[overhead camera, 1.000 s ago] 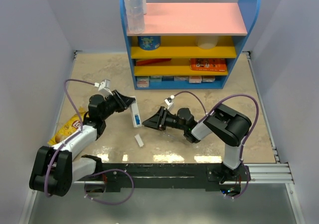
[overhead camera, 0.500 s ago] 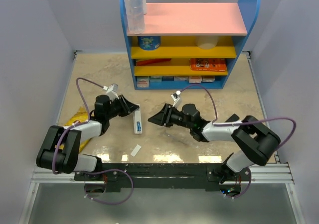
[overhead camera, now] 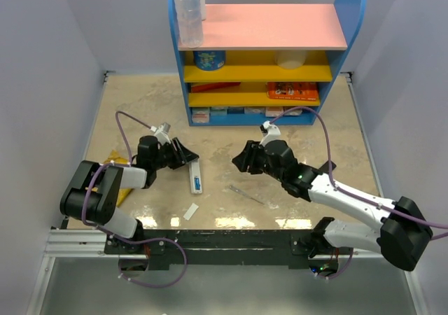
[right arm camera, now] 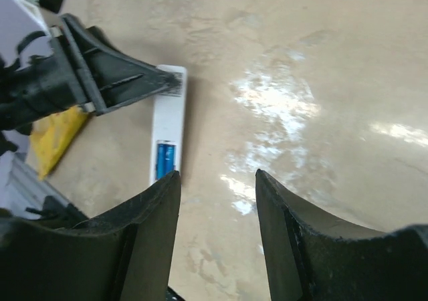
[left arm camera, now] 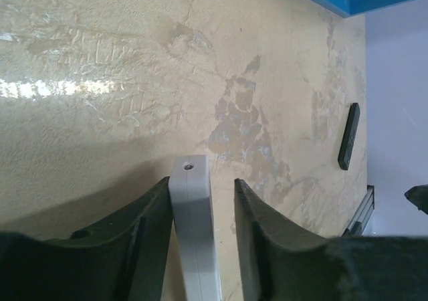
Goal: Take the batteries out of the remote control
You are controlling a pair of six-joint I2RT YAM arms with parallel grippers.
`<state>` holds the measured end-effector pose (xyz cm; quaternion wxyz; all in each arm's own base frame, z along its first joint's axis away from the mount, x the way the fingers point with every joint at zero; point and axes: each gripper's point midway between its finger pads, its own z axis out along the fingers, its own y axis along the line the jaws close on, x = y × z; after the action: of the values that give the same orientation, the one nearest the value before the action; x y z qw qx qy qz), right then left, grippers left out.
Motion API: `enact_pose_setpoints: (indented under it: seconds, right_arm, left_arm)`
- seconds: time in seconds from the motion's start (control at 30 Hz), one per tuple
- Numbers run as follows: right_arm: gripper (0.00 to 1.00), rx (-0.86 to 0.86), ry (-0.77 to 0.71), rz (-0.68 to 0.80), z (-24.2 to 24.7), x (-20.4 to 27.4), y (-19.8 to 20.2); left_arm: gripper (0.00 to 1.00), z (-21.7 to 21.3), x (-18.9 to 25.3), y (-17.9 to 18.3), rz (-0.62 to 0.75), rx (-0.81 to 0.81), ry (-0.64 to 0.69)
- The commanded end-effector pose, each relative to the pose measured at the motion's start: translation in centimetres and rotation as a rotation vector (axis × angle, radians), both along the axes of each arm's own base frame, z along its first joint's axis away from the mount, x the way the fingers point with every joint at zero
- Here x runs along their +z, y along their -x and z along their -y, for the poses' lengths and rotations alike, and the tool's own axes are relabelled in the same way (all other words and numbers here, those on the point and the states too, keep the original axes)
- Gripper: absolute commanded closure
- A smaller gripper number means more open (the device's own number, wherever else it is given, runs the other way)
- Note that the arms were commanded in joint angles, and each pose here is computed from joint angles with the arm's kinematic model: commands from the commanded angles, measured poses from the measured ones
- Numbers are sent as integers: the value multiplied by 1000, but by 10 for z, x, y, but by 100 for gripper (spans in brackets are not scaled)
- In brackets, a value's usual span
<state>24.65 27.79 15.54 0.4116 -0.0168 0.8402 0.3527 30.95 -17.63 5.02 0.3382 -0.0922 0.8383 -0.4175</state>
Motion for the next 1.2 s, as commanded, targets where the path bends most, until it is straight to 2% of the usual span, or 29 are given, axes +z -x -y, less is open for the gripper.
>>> enact_pose_setpoints:
  seconds: [0.0,0.17,0.27,0.37,0.6,0.63,0.8,0.97,1.17]
  right_arm:
    - [48,-154,168,-11,42,-5,-7]
    - [46,-298,284,-69,77,-17,-8]
    - [44,-352,318,-70,95,-16,-11]
    - [43,-426,344,-78,122,-16,-19]
    - [36,-646,422,-191,207,-29,-40]
    - [36,-676,438,-219,215,-31,-39]
    - [34,-886,575,-342,267,-46,-31]
    - [34,-970,546,-421,292,-66,-16]
    - [31,-1045,510,-545,303,-94,-12]
  left_arm:
    - [49,-3,15,-20,77,16,-31]
    - [34,-18,20,-26,56,78,-118]
    - [29,-24,29,-28,47,122,-130]
    - [10,-28,50,-34,58,151,-149]
    - [6,-36,103,-26,77,115,-236]
    - [6,-37,102,-18,45,95,-253]
    - [7,-35,113,4,70,-29,-314]
    - [7,-40,109,23,101,-74,-354]
    - [7,-37,123,34,155,-86,-329]
